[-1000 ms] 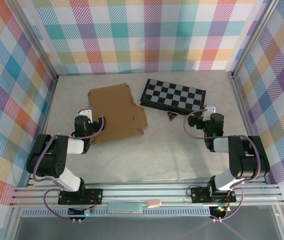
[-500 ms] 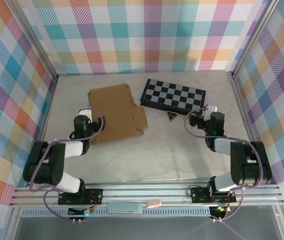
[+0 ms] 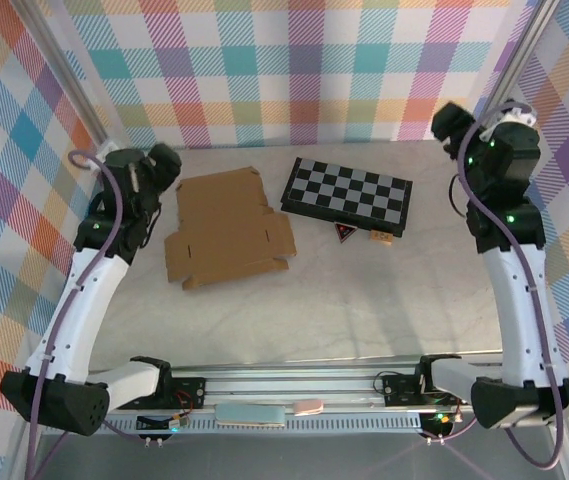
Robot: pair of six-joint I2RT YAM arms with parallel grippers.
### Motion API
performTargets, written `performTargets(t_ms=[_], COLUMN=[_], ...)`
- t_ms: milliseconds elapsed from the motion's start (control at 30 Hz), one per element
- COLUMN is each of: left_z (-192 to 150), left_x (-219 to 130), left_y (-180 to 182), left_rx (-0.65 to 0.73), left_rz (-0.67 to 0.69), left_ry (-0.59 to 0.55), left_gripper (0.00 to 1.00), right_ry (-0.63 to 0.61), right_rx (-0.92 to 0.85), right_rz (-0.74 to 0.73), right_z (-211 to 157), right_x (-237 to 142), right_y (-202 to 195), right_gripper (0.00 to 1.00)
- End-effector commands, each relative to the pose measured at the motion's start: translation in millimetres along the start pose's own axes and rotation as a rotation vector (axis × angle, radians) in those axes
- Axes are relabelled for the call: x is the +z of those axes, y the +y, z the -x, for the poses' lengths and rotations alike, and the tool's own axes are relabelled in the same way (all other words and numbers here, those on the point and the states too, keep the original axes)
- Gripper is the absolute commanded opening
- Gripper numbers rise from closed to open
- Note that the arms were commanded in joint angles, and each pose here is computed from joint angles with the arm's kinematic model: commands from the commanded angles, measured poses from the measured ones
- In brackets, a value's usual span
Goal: Fold the paper box
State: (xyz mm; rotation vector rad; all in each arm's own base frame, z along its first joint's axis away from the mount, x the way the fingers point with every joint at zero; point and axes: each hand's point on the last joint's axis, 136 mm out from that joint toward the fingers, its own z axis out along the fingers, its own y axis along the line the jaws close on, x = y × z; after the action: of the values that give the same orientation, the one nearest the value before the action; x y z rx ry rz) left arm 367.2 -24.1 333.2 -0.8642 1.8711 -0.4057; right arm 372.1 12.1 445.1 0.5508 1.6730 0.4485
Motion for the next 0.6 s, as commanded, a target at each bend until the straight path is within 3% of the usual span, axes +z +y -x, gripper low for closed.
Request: performTargets(t_ms=[0, 133, 300, 433, 567], left_z=[-137, -166, -193, -180, -172], left_x=[-20, -39, -24, -13, -15], left_y=[103, 131, 131, 115, 75], left_rx=[-0.238, -0.3, -0.251, -0.143, -0.09], left_rz=[0.375, 0.353, 0.316, 0.272, 0.047], left_ry=[0.517, 0.557, 0.681, 0.676, 0.657], left_gripper=[0.77, 0.65, 0.55, 0.51, 0.51], right_ry=[0.532, 0.803, 1.06, 1.11, 1.087], right_rx=[0.212, 0.333, 0.488, 0.564, 0.635], right_rz=[-0.105, 0.049, 0.168, 0.26, 0.242], right_z=[-149, -249, -371, -431, -475], right_x=[-8, -37, -64, -70, -69], right_y=[-27, 6, 47, 76, 79], right_gripper=[0.73, 0.69, 0.68, 0.63, 0.59])
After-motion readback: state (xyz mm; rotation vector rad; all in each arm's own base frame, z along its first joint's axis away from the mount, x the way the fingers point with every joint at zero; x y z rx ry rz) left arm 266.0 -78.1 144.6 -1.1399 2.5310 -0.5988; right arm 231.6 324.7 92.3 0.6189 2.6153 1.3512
